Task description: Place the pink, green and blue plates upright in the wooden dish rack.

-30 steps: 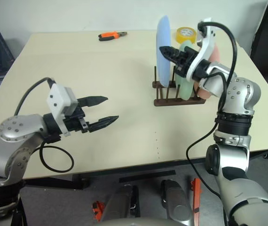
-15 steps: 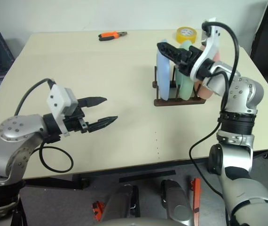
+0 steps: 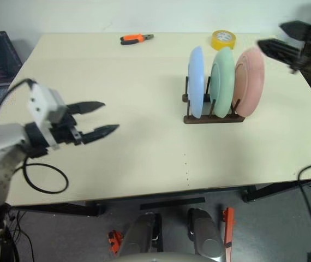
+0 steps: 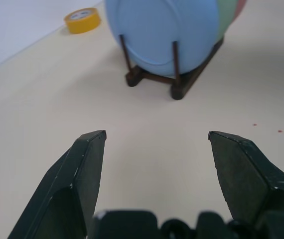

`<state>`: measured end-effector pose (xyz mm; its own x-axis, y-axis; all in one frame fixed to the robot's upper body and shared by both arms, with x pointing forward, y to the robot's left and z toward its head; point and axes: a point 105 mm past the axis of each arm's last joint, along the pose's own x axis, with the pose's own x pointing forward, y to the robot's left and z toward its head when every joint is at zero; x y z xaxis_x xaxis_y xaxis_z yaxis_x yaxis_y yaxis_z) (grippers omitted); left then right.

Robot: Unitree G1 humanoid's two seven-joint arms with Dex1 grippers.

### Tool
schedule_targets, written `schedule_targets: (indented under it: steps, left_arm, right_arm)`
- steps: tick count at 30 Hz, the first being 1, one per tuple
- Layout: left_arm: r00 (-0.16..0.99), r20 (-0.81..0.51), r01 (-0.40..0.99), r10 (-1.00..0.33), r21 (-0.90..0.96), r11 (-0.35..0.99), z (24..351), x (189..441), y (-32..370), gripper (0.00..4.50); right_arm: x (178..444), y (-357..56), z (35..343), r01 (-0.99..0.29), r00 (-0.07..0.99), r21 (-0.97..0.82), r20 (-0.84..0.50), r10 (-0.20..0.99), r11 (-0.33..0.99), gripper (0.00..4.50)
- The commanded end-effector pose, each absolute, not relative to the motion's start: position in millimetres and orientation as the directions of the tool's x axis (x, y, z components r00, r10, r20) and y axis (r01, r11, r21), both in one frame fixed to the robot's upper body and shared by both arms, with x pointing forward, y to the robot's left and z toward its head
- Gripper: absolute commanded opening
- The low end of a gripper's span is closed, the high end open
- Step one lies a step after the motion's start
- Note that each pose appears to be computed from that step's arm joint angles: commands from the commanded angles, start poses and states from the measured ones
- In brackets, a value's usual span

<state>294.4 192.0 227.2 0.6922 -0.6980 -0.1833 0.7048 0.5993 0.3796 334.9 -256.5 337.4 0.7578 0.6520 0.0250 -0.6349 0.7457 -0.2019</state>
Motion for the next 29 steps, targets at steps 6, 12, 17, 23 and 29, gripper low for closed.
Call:
schedule_targets:
  steps: [6,12,17,23,29]
  left_arm:
    - [0.701,-0.118,0.689,-0.703,0.364,0.627,260.2,295.8,220.4,3.63]
    - [0.719,-0.15,0.682,-0.678,0.339,0.648,260.5,292.8,234.0,3.63]
    - [0.722,-0.156,0.68,-0.674,0.338,0.651,270.3,285.8,240.6,3.63]
    - [0.739,-0.185,0.666,-0.648,0.348,0.66,276.5,287.7,248.2,3.63]
    - [0.727,-0.226,0.684,-0.648,0.318,0.656,261.8,284.2,246.9,3.63]
  right_arm:
    - [317.8,-313.2,300.9,-0.622,0.78,-0.185,-0.052,0.624,0.761,4.47]
    - [321.2,-311.9,268.2,-0.655,0.756,-0.126,-0.096,0.648,0.745,4.47]
    - [317.4,-304.0,273.1,-0.67,0.742,-0.128,-0.063,0.668,0.732,4.47]
    - [314.6,-302.0,279.8,-0.657,0.749,-0.115,0.016,0.663,0.745,4.47]
    - [309.0,-294.8,270.9,-0.65,0.757,-0.074,0.025,0.653,0.756,4.47]
